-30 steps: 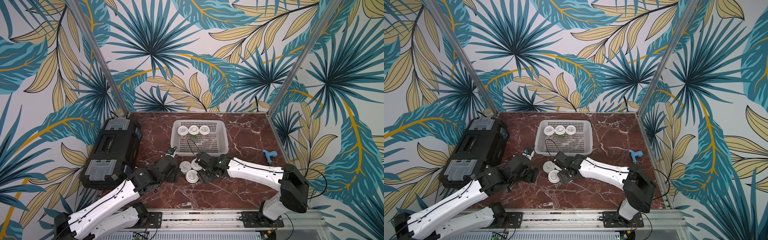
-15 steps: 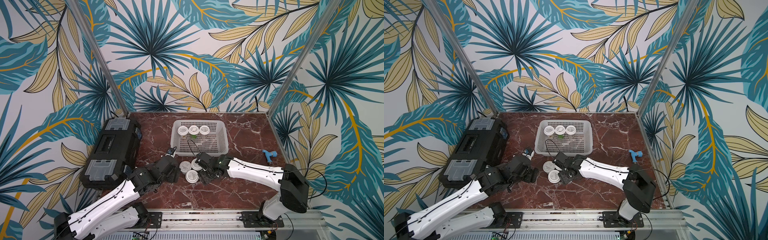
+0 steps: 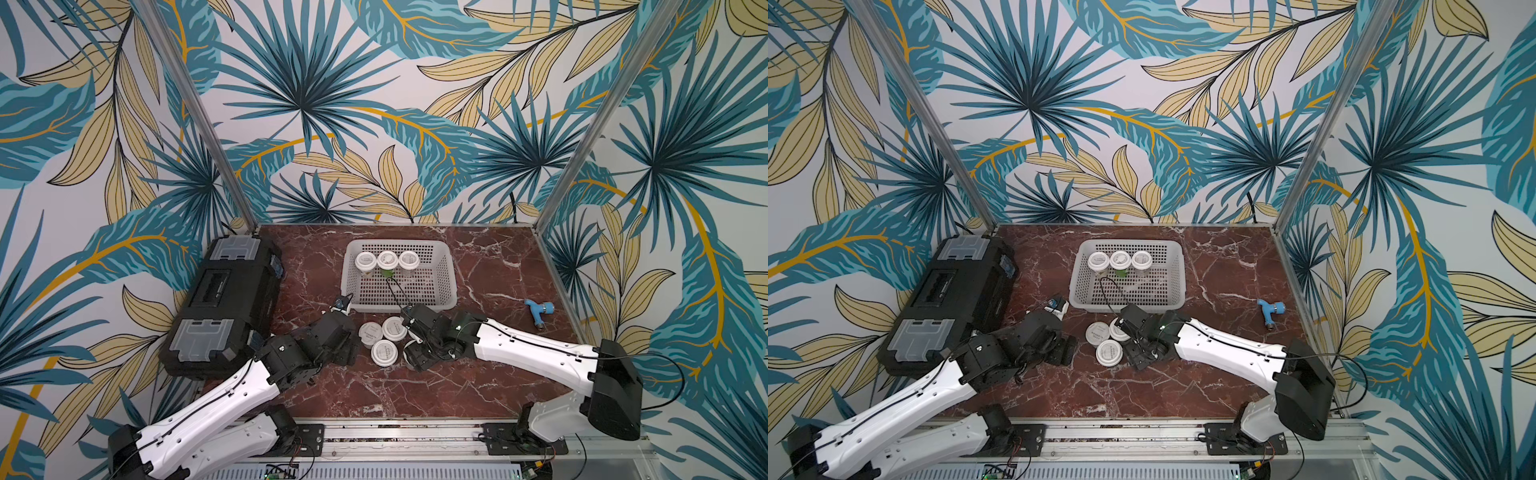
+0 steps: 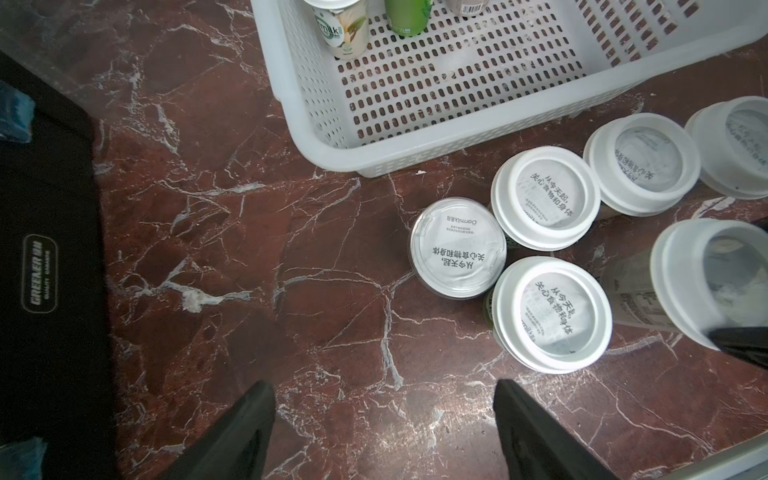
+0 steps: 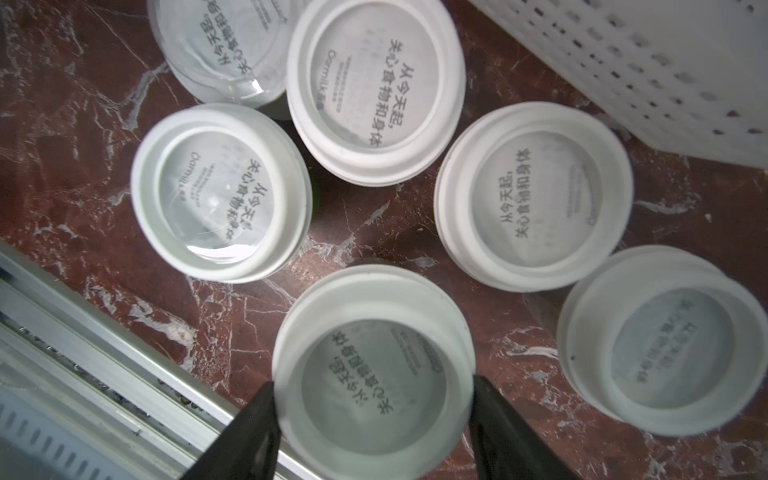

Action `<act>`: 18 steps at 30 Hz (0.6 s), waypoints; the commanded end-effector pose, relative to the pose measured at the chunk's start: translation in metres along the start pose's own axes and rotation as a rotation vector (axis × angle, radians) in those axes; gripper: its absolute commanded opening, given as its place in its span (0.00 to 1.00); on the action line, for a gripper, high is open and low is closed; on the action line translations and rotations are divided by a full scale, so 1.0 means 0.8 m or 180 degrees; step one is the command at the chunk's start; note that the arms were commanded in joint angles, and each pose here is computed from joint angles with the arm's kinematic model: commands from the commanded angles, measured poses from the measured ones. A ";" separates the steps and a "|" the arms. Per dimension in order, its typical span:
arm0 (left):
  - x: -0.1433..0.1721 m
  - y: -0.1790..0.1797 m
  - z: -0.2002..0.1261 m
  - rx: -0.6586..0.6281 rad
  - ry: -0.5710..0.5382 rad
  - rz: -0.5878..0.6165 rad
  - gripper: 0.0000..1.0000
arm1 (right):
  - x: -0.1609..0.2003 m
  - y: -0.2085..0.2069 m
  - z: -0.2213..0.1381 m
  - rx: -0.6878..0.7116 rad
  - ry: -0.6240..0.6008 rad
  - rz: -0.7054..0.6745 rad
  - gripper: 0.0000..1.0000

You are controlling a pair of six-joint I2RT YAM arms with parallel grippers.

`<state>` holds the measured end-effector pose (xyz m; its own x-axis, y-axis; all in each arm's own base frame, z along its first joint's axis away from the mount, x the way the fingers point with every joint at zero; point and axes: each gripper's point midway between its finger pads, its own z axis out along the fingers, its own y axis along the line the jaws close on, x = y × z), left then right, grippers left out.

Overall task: Put the yogurt in the basket
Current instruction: Pick up the yogurt from the center of the board.

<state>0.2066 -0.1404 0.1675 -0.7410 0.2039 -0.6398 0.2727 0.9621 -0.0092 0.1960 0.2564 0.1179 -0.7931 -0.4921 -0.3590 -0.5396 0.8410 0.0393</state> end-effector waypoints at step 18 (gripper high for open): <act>-0.008 0.002 -0.010 -0.0010 -0.0010 -0.0009 0.87 | -0.042 -0.018 -0.090 -0.0136 -0.0302 -0.0140 0.70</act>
<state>0.2037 -0.1374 0.1633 -0.7535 0.2172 -0.6206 0.2731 0.9620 0.0052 0.2077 0.2504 0.1880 -0.7514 -0.4795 -0.4532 -0.5680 0.8197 0.0744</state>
